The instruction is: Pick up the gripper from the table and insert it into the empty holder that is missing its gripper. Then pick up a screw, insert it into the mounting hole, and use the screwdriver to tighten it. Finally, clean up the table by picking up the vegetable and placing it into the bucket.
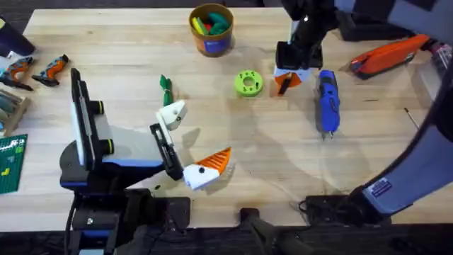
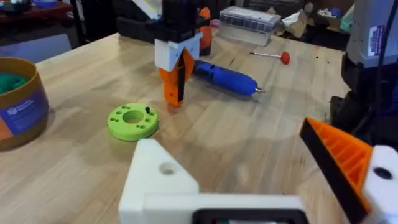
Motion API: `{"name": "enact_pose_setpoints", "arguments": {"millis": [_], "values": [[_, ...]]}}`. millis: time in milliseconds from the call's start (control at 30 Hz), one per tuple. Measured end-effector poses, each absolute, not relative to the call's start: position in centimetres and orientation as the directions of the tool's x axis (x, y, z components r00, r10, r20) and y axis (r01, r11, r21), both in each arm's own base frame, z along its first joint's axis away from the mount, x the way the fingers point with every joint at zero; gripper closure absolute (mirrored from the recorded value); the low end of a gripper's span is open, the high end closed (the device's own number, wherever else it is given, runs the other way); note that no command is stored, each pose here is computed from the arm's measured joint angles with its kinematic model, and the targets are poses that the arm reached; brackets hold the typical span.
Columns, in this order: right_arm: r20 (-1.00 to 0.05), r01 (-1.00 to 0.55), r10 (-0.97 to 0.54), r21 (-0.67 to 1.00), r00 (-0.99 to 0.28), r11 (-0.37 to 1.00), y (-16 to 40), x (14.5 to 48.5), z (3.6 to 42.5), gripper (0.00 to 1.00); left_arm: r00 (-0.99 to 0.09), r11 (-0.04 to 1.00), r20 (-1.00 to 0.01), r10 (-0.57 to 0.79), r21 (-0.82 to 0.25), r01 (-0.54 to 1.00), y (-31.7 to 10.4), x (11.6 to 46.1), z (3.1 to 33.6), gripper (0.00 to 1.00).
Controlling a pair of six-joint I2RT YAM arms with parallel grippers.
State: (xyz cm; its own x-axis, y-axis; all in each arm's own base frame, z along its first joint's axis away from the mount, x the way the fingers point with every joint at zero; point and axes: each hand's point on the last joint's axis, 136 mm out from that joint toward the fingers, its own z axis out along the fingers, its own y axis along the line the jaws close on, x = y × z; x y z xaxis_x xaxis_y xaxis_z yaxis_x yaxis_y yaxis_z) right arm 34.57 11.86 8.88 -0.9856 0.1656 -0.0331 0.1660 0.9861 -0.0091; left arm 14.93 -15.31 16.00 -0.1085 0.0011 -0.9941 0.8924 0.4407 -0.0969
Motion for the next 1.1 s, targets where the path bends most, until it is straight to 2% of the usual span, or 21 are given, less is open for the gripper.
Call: {"name": "enact_pose_setpoints", "arguments": {"millis": [100, 433, 633, 867, 1100], "values": [[-0.064, 0.166, 0.166, 0.01, -0.984, 0.986, 11.8, 34.2, 10.7, 0.984, -0.109, 0.441, -0.994, 0.001, -0.097, 0.892, -15.3, 14.9, 16.0, 0.015], [-0.266, 0.13, 0.179, 0.193, -0.947, 0.973, 12.0, 31.6, 20.9, 0.985, -0.109, 0.441, -0.994, 0.001, -0.097, 0.892, -15.3, 14.9, 16.0, 0.015], [-0.36, 0.084, 0.19, 0.291, -0.914, 0.953, 12.5, 30.7, 24.3, 0.985, -0.109, 0.441, -0.994, 0.001, -0.097, 0.892, -15.3, 14.9, 16.0, 0.016], [-0.47, -0.057, 0.196, 0.471, -0.861, 0.88, 14.9, 29.7, 23.6, 0.985, -0.109, 0.441, -0.994, 0.001, -0.097, 0.892, -15.3, 14.9, 16.0, 0.015], [-0.466, -0.227, 0.141, 0.646, -0.873, 0.728, 18.9, 28.1, 21.1, 0.985, -0.109, 0.441, -0.994, 0.001, -0.097, 0.892, -15.3, 14.9, 16.0, 0.015]]}}
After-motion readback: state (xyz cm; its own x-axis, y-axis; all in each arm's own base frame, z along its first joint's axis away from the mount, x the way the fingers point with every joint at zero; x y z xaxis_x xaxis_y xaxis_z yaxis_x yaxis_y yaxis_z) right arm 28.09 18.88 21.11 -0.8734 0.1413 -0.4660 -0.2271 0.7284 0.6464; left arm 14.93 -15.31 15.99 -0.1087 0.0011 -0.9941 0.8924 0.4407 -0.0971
